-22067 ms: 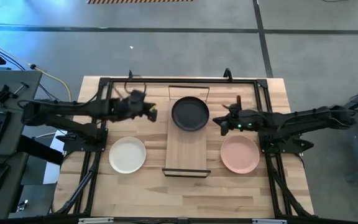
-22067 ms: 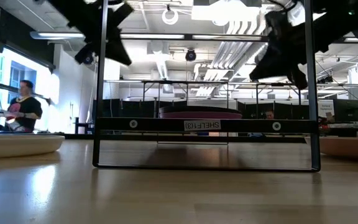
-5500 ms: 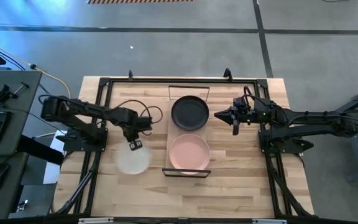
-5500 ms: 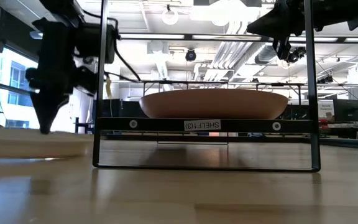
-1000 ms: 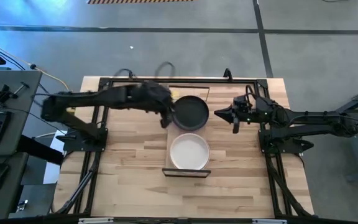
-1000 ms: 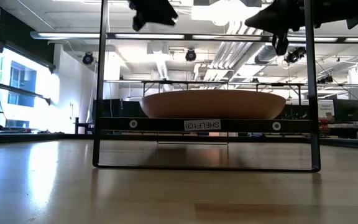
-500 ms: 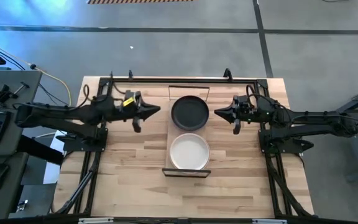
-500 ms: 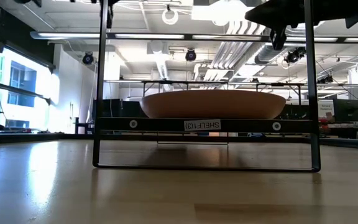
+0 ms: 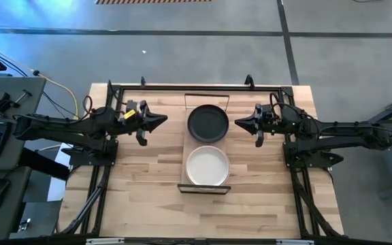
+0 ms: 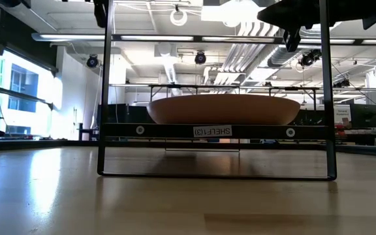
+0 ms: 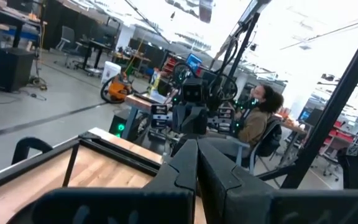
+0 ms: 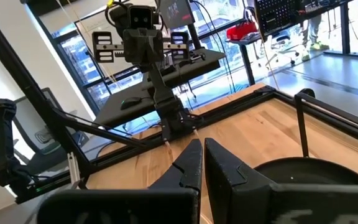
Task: Place and stack plates onto a shelf
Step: Return to Home Position
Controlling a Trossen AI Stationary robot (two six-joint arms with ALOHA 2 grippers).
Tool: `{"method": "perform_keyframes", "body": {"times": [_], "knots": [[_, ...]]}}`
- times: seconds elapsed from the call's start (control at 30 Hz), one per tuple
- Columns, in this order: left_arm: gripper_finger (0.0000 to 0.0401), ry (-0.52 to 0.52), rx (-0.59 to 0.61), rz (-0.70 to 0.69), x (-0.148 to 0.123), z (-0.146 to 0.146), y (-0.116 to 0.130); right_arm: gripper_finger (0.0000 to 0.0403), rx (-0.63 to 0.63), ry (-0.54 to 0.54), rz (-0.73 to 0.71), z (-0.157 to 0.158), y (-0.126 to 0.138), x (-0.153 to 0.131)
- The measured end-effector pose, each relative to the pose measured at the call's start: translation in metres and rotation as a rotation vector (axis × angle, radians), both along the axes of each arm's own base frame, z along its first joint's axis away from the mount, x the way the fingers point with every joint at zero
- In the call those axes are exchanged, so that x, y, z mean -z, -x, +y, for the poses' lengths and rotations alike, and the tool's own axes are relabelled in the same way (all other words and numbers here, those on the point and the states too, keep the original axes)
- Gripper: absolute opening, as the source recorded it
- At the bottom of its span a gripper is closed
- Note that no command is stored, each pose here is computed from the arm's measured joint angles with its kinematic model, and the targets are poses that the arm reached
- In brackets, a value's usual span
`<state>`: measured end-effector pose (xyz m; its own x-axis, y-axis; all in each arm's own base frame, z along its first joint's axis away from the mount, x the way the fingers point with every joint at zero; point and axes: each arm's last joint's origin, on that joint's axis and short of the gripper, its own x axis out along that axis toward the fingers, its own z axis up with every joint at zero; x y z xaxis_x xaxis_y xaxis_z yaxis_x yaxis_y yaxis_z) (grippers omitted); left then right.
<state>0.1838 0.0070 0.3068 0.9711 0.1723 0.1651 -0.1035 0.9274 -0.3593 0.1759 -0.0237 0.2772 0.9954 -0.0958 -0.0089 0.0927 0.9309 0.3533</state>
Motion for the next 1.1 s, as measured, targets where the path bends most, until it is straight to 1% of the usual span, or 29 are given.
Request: {"method": "perform_keyframes", "body": {"times": [0.33,0.47,0.6,0.8,0.93,1.0,1.1], "knots": [[0.0000,-0.001,0.000,0.007,0.001,0.000,0.000,0.0000,-0.008,0.003,0.000,0.000,0.000,0.000],[0.0000,-0.032,-0.006,0.011,0.001,0.000,0.000,0.0000,-0.008,0.003,0.000,0.000,0.000,0.000],[0.0000,0.025,-0.031,0.001,0.001,0.001,0.000,0.0000,-0.001,0.003,0.000,0.000,0.000,0.000],[0.0000,0.037,-0.028,-0.009,0.000,0.001,0.001,0.0000,0.000,0.002,0.000,0.000,0.000,0.000],[0.0000,0.026,-0.022,-0.056,-0.008,0.001,0.010,0.0000,0.000,-0.031,-0.002,0.000,0.000,0.000],[0.0000,0.004,-0.009,-0.085,-0.013,0.000,0.017,0.0000,0.000,-0.053,-0.004,0.000,0.000,0.000],[0.0000,-0.046,0.016,-0.115,-0.019,-0.001,0.027,0.0000,0.000,-0.056,-0.004,0.000,0.000,0.000]]}}
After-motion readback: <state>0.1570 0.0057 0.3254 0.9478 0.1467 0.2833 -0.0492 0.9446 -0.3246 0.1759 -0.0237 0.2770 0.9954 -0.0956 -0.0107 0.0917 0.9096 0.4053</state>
